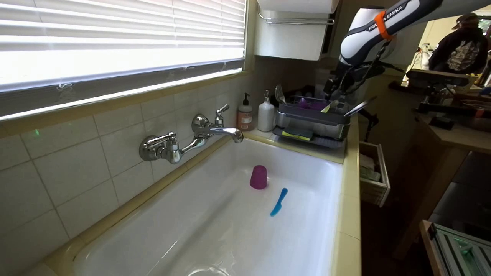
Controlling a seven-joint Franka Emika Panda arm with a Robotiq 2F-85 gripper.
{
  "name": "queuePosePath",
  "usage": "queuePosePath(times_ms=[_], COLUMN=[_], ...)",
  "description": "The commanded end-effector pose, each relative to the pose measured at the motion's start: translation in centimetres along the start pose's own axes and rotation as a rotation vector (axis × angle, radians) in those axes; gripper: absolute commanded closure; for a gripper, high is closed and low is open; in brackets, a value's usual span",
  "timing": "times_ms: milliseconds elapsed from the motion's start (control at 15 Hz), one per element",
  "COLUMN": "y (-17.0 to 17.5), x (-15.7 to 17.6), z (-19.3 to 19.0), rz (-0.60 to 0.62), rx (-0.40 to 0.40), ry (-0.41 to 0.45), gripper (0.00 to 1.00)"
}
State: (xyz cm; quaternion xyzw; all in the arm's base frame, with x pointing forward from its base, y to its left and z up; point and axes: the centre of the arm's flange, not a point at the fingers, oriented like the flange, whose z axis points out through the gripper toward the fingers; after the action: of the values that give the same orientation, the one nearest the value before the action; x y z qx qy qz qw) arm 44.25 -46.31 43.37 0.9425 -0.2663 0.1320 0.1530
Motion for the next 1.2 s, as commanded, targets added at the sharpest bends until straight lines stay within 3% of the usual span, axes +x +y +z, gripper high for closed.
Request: queuePosePath(times_ms=[0,800,1133], y=[1.9,4.8,5.4], x=[-0.5,-0.1,1.3], z=[0.6,2.4,3.4], rz=[-0.08,-0.196,-0.229], rx=[0.097,0.292,0.329], ry=[0.014,0.012,-0.018], gripper=[0.0,0.0,0.0])
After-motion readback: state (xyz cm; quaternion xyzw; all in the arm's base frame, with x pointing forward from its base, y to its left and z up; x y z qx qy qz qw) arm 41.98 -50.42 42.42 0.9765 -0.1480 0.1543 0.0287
